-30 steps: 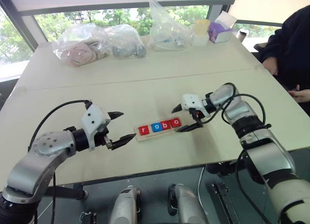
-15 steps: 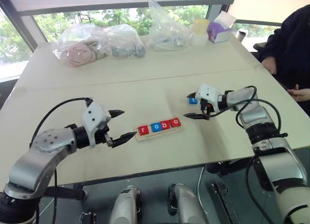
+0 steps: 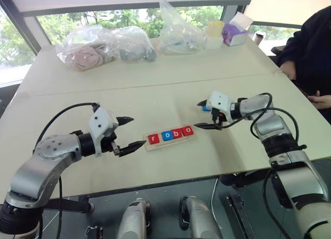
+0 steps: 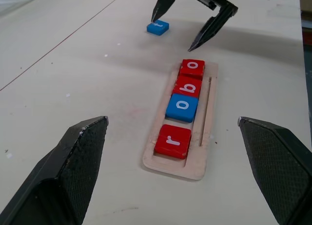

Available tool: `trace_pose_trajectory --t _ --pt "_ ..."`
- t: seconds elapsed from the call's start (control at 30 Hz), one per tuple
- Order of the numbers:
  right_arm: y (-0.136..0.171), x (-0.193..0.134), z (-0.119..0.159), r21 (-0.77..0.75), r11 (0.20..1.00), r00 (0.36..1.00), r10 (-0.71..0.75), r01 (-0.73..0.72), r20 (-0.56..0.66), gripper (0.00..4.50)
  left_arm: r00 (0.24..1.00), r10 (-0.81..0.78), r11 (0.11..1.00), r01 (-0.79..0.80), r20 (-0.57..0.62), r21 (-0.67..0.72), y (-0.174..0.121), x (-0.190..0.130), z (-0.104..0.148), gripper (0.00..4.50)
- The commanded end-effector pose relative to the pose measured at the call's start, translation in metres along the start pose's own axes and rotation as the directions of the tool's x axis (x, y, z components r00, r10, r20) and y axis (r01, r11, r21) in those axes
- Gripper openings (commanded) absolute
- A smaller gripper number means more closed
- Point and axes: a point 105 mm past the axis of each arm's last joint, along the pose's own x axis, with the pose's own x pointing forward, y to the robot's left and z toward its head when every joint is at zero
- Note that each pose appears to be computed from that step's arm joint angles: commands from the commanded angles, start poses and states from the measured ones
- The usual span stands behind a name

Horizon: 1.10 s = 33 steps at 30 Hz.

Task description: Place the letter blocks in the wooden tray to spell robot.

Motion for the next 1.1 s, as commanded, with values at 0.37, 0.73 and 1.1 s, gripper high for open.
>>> trace_pose_trajectory --t 0.37,0.73,1.1 --pt "0.004 0.006 0.011 -0.035 0.999 0.999 0.018 -0.016 0.033 4.45 1.0 0.004 0.999 -0.005 0.013 0.039 -0.002 -0.002 0.008 4.5" --pt "0.011 0.013 0.02 -0.05 0.998 0.997 0.048 -0.046 0.054 4.45 1.0 0.009 0.999 -0.01 0.018 0.036 -0.003 -0.001 0.008 4.5" --pt "0.017 0.02 0.025 -0.061 0.995 0.995 0.084 -0.08 0.061 4.45 1.0 0.018 0.999 -0.018 0.02 0.033 -0.003 -0.001 0.008 4.5"
